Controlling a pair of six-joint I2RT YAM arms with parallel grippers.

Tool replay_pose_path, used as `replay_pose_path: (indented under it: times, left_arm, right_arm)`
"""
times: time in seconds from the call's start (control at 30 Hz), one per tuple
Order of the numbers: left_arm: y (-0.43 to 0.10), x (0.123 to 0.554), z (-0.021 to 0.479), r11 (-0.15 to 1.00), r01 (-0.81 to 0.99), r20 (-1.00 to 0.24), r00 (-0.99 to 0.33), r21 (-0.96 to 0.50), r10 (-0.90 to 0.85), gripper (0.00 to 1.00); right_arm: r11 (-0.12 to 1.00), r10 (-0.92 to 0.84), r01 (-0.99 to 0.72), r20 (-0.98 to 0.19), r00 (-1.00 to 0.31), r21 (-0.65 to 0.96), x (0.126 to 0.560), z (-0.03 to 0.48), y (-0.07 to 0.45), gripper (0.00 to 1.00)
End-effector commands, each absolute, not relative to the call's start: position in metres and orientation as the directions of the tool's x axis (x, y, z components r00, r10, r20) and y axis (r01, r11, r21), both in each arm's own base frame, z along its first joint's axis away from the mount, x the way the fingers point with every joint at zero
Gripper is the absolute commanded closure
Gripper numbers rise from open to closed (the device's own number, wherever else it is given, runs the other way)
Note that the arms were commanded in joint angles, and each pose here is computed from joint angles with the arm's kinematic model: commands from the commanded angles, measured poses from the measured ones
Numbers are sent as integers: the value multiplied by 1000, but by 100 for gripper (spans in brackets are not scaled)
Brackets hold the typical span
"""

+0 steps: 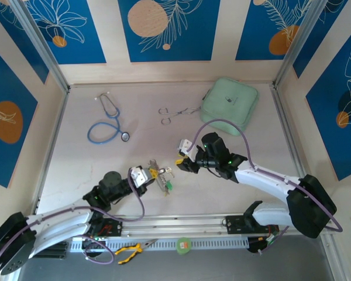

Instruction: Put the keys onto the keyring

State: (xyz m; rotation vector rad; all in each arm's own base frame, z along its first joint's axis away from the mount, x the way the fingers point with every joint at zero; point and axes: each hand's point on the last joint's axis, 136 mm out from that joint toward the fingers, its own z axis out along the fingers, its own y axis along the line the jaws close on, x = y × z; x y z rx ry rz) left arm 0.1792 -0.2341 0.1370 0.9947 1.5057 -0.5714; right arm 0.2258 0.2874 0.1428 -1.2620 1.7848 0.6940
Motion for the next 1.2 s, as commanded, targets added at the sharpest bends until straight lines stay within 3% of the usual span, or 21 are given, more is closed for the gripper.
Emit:
replay_pose_path:
  times: [0.0, 0.13, 0.27, 0.47, 0.63, 0.77, 0.87, 0.97, 1.17]
  left_arm:
    - [-215, 194, 143, 623, 756, -959, 21, 201, 284, 100]
    - [-190, 203, 153, 732, 655, -969, 1, 189, 249, 100]
    - [-169, 208, 161, 806, 569, -978, -21, 161, 210, 100]
    - [-164, 208, 162, 821, 553, -982, -24, 144, 188, 100]
    - [-172, 205, 159, 793, 589, -978, -21, 155, 207, 100]
    - [-177, 203, 155, 774, 613, -977, -19, 157, 213, 100]
    - [-179, 203, 154, 771, 619, -978, -18, 152, 208, 100]
    - [-181, 203, 154, 765, 626, -977, -21, 153, 213, 100]
    - [-183, 203, 152, 757, 635, -975, -22, 156, 219, 100]
  right_arm:
    - [374, -494, -924, -827, -269, 78, 224, 134, 286, 67]
    - [374, -556, -925, -781, -284, 70, 231, 124, 292, 68]
    - [303, -647, -952, -722, -245, 51, 229, 109, 308, 68]
    - [226, -741, -972, -637, -211, 59, 236, 79, 330, 68]
    - [292, -766, -920, -512, -388, 260, 247, 74, 336, 74]
    - [321, -766, -877, -446, -462, 358, 238, 71, 337, 72]
    - [414, -758, -814, -341, -556, 406, 247, 61, 335, 71]
    - [439, -763, -781, -276, -585, 444, 246, 51, 338, 71]
    - [439, -764, -783, -275, -583, 441, 249, 45, 342, 71]
